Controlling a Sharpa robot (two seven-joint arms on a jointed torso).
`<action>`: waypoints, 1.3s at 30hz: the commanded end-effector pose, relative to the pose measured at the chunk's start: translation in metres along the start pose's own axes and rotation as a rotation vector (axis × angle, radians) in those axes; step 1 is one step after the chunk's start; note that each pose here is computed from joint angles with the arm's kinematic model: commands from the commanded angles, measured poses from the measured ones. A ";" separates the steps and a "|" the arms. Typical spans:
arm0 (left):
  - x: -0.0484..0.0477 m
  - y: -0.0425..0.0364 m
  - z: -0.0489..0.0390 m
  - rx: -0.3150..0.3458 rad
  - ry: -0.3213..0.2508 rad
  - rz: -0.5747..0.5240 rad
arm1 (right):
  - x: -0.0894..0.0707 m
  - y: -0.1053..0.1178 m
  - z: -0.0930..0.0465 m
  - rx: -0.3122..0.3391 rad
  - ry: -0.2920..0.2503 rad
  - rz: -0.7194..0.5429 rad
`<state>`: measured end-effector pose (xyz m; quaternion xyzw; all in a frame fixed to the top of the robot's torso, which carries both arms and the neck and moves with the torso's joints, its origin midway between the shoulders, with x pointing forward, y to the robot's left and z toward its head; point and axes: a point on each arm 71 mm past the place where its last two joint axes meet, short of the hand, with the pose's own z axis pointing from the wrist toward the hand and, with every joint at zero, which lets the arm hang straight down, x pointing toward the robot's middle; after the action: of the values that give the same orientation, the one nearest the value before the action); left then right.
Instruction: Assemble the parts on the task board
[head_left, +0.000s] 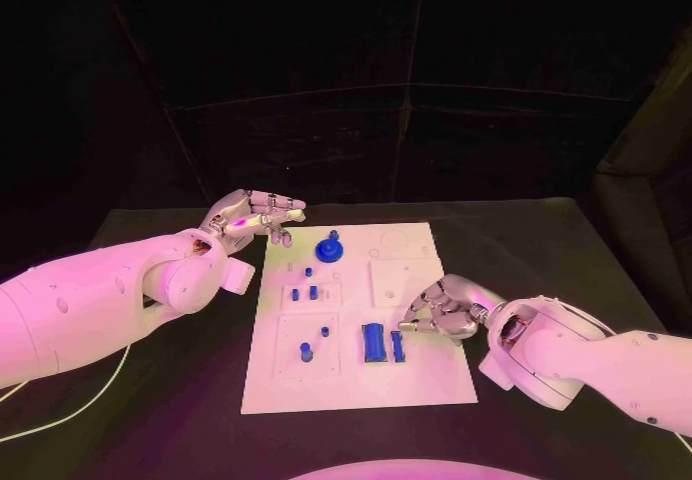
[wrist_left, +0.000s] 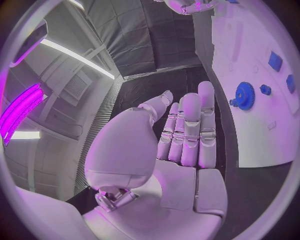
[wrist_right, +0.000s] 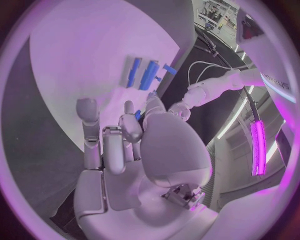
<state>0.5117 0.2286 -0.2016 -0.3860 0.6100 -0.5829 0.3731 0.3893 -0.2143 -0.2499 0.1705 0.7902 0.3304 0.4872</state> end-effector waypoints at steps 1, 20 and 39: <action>-0.0030 -0.0018 0.0009 0.019 -0.027 -0.039 | -0.024 0.006 0.012 -0.144 -0.079 0.310; -0.0191 0.0024 0.0280 0.123 -0.166 -0.104 | -0.087 -0.013 0.117 -0.272 -0.282 0.663; 0.0195 0.0210 0.0035 0.056 -0.278 -0.060 | -0.053 0.014 0.086 -0.192 -0.413 0.745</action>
<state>0.5086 0.2059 -0.2231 -0.4638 0.5380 -0.5835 0.3937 0.4921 -0.2006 -0.2344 0.4226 0.5633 0.5374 0.4640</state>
